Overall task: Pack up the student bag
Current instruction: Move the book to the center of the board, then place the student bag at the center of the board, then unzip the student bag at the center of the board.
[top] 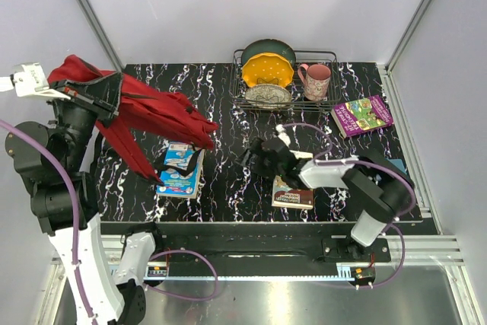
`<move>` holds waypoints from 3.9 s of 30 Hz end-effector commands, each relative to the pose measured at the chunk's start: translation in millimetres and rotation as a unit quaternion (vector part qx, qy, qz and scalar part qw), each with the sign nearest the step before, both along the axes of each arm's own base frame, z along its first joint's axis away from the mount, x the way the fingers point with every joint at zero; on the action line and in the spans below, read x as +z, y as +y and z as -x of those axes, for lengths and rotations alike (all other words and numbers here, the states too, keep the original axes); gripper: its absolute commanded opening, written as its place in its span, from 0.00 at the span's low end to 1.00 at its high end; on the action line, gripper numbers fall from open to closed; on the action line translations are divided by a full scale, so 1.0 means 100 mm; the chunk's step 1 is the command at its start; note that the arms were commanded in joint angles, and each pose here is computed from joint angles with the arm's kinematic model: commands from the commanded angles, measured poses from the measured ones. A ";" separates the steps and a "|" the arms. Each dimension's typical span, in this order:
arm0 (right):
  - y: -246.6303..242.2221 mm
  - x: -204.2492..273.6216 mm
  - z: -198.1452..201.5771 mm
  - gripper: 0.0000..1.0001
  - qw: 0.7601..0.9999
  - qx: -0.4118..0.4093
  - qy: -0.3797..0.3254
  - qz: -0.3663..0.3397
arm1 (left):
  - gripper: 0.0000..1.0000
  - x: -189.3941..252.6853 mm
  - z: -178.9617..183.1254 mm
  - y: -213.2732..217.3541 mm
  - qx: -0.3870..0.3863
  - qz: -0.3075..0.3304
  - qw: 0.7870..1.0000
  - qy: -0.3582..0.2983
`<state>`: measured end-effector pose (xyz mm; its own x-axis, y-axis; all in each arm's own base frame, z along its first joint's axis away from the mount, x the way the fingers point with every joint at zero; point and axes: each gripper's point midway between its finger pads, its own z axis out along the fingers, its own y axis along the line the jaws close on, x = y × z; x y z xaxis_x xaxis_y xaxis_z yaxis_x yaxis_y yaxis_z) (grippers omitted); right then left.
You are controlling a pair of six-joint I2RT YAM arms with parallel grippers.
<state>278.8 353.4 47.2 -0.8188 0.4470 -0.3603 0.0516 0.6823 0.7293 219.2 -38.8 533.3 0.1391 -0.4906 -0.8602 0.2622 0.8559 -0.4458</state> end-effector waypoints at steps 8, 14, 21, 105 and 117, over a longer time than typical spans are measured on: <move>-2.00 -0.54 0.32 1.00 0.958 -0.180 0.055 0.215 | 0.00 0.41 -0.02 -0.43 -0.160 0.034 0.981 -0.107; -2.13 0.01 0.20 1.00 0.965 -0.193 -0.006 0.175 | 0.00 0.26 -0.15 -0.69 -0.221 0.051 0.970 -0.093; -2.06 0.91 0.09 1.00 0.970 -0.207 -0.084 0.099 | 0.00 0.10 -0.32 -1.34 -0.323 0.029 0.937 -0.130; -1.40 -0.07 0.45 0.55 0.990 -0.115 0.057 -0.060 | 0.74 -4.10 0.23 -0.89 -0.052 -0.009 0.905 0.422; -1.59 0.37 0.30 0.00 0.983 -0.163 -0.030 -0.076 | 0.97 -3.12 0.31 -1.01 -0.140 -0.051 0.936 0.319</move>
<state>228.3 202.9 58.0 -0.6928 0.6819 -0.2346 0.2595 0.5393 0.8011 186.7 -114.9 201.1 -0.5053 -0.4732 -0.7216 0.0235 0.8284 -0.5596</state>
